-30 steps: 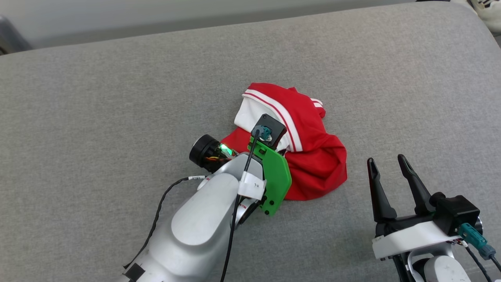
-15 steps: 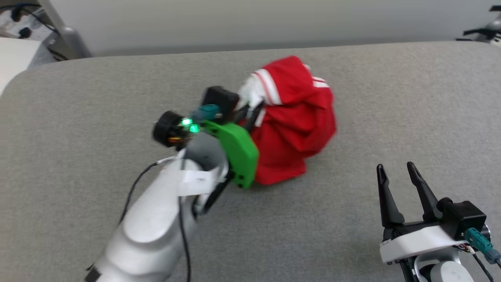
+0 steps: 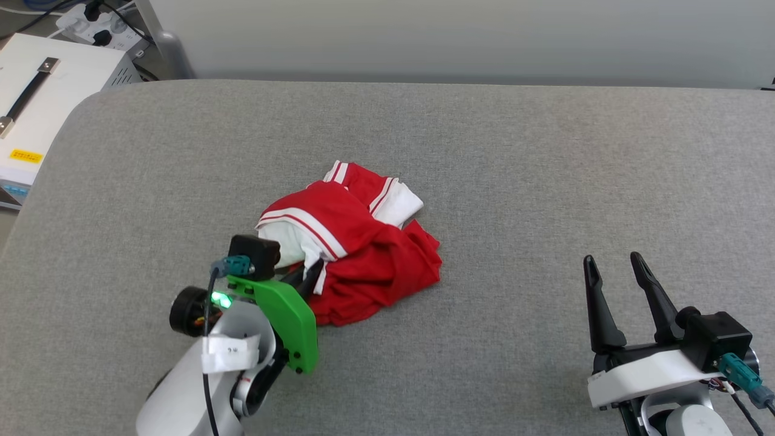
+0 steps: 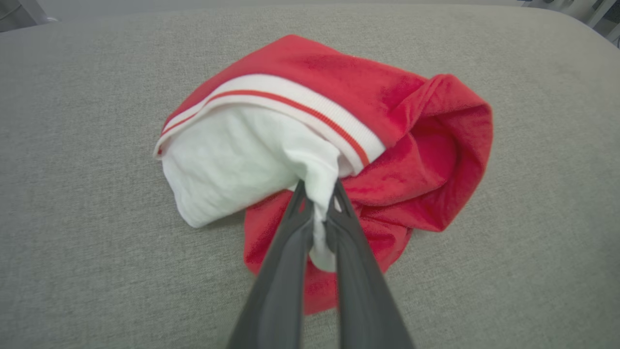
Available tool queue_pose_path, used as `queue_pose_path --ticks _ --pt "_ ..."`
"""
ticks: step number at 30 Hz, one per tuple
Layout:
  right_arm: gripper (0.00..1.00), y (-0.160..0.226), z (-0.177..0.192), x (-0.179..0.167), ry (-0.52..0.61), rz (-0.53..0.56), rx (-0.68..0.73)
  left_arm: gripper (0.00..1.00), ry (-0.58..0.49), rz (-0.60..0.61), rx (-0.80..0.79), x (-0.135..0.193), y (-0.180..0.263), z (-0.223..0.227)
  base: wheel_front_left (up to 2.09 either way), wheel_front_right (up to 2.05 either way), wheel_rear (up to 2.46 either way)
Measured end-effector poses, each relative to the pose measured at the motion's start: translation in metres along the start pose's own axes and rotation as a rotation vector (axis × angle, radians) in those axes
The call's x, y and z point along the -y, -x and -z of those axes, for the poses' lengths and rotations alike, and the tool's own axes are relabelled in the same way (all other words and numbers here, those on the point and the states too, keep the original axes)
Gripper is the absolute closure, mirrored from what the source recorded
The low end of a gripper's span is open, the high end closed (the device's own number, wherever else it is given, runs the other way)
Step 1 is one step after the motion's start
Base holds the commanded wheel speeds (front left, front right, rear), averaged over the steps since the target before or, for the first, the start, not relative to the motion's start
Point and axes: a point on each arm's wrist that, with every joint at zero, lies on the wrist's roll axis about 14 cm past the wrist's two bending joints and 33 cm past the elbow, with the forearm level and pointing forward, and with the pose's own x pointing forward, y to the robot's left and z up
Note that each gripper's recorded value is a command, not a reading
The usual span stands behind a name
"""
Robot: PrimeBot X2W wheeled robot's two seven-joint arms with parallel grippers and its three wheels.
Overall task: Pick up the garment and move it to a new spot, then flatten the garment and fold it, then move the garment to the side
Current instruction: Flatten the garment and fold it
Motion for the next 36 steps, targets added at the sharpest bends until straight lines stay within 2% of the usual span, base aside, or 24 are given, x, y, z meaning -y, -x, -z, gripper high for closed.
queue_pose_path --ticks 5,6,7,8,12,17,22,29,32,36 --pt "0.00 0.001 -0.001 0.000 0.002 0.001 0.004 1.00 -0.007 -0.032 -0.046 -0.004 0.001 0.023 0.00 0.00 0.00" --pt "0.00 0.001 -0.002 0.000 0.003 0.001 0.004 0.77 -0.013 -0.045 -0.059 -0.007 0.002 0.028 0.00 0.00 0.00" --pt "0.00 0.001 -0.002 0.000 0.003 0.001 0.005 0.43 -0.022 -0.053 -0.074 -0.009 0.002 0.032 0.00 0.00 0.00" --pt "0.00 0.001 -0.002 0.000 0.003 0.000 0.005 0.00 -0.037 -0.058 -0.085 -0.009 0.003 0.037 0.00 0.00 0.00" --pt "0.00 0.000 -0.002 0.000 0.003 -0.001 0.005 0.00 -0.038 -0.083 -0.024 -0.012 0.004 0.031 0.00 0.00 0.00" --pt "0.00 -0.001 -0.002 -0.005 0.013 -0.028 0.002 0.00 -0.075 -0.152 0.173 -0.022 0.013 -0.004 0.00 0.00 0.00" --pt "0.00 -0.008 0.005 -0.022 0.042 -0.125 -0.031 0.00 -0.127 -0.184 0.364 -0.022 0.031 -0.042 0.00 0.00 0.00" --pt "0.00 -0.052 0.014 -0.065 0.137 -0.365 -0.222 0.00 -0.137 -0.277 0.478 -0.027 0.061 -0.059 0.00 0.00 0.00" --pt "0.00 -0.072 0.023 -0.085 0.205 -0.469 -0.367 0.00 -0.136 -0.315 0.531 -0.031 0.074 -0.071 0.00 0.00 0.00" --pt "0.00 -0.086 0.045 -0.104 0.243 -0.561 -0.591 0.00 -0.123 -0.355 0.527 -0.038 0.083 -0.065 0.00 0.00 0.00"
